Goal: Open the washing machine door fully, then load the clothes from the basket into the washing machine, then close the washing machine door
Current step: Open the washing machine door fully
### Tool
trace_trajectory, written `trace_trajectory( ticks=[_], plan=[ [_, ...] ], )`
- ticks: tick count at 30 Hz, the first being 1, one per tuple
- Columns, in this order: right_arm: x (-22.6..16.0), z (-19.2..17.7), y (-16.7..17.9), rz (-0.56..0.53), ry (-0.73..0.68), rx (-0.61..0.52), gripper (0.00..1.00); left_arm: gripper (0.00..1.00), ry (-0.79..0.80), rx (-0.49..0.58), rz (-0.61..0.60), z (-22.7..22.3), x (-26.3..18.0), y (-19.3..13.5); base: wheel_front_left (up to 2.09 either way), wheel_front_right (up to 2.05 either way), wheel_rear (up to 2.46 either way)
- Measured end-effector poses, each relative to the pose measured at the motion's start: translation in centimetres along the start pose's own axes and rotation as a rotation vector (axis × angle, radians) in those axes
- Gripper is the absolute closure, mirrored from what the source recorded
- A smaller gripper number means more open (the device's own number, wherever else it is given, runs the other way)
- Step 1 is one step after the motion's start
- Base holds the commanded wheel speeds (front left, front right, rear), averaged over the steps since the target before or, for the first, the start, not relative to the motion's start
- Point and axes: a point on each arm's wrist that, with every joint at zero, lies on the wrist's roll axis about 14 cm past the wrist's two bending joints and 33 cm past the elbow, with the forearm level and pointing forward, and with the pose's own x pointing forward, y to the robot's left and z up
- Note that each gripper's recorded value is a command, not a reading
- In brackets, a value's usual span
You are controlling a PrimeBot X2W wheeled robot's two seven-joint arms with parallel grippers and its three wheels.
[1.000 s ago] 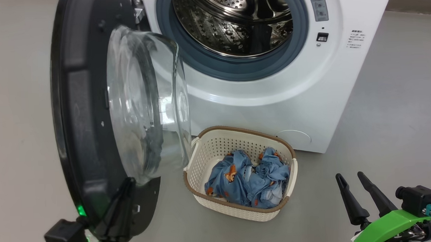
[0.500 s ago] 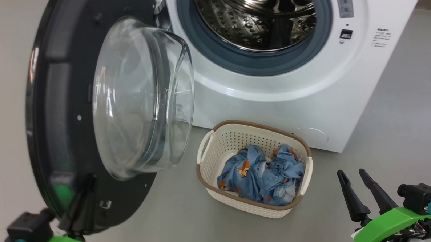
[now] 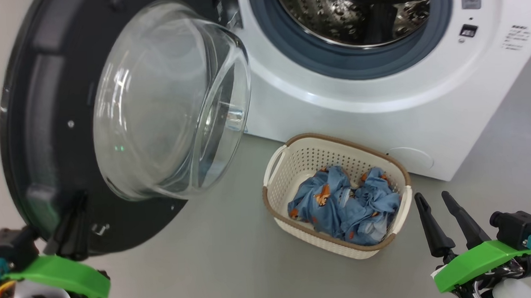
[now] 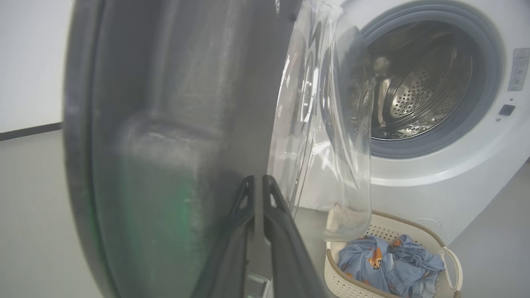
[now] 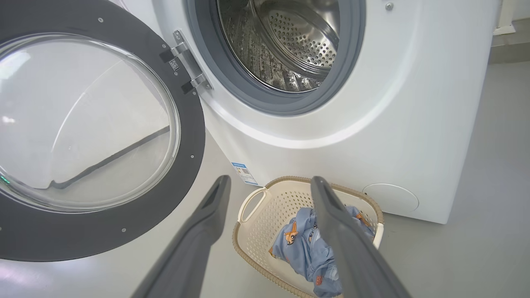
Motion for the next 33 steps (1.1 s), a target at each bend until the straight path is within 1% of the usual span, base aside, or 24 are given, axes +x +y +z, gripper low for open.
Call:
trace_trajectory(
  ticks=[6, 11, 13, 20, 25, 33],
  plan=[
    [1.5, -1.3, 0.3, 0.024, 0.03, 0.009, 0.0, 1.0, 0.051, 0.044, 0.086, -0.3, 1.5, 3.6, 0.0, 0.0, 0.0],
    [2.6, -1.5, 0.7, 0.043, 0.033, 0.015, 0.0, 1.0, 0.082, 0.057, 0.122, -0.6, 2.1, 5.2, 0.0, 0.0, 0.0],
    [3.3, -1.6, 0.8, 0.052, 0.033, 0.013, 0.0, 1.0, 0.103, 0.082, 0.148, -0.5, 2.6, 6.5, 0.0, 0.0, 0.0],
    [4.1, -2.4, 0.9, 0.063, 0.051, 0.021, 0.0, 1.0, 0.141, 0.14, 0.183, -0.5, 3.5, 8.3, 0.0, 0.0, 0.0],
    [5.2, -2.3, 1.2, 0.079, 0.044, 0.022, 0.0, 1.0, 0.149, 0.187, 0.19, 0.1, 4.6, 9.2, 0.0, 0.0, 0.0],
    [5.3, -3.0, 1.2, 0.085, 0.059, 0.026, 0.0, 1.0, 0.153, 0.196, 0.222, 0.9, 6.2, 10.4, 0.0, 0.0, 0.0]
  ],
)
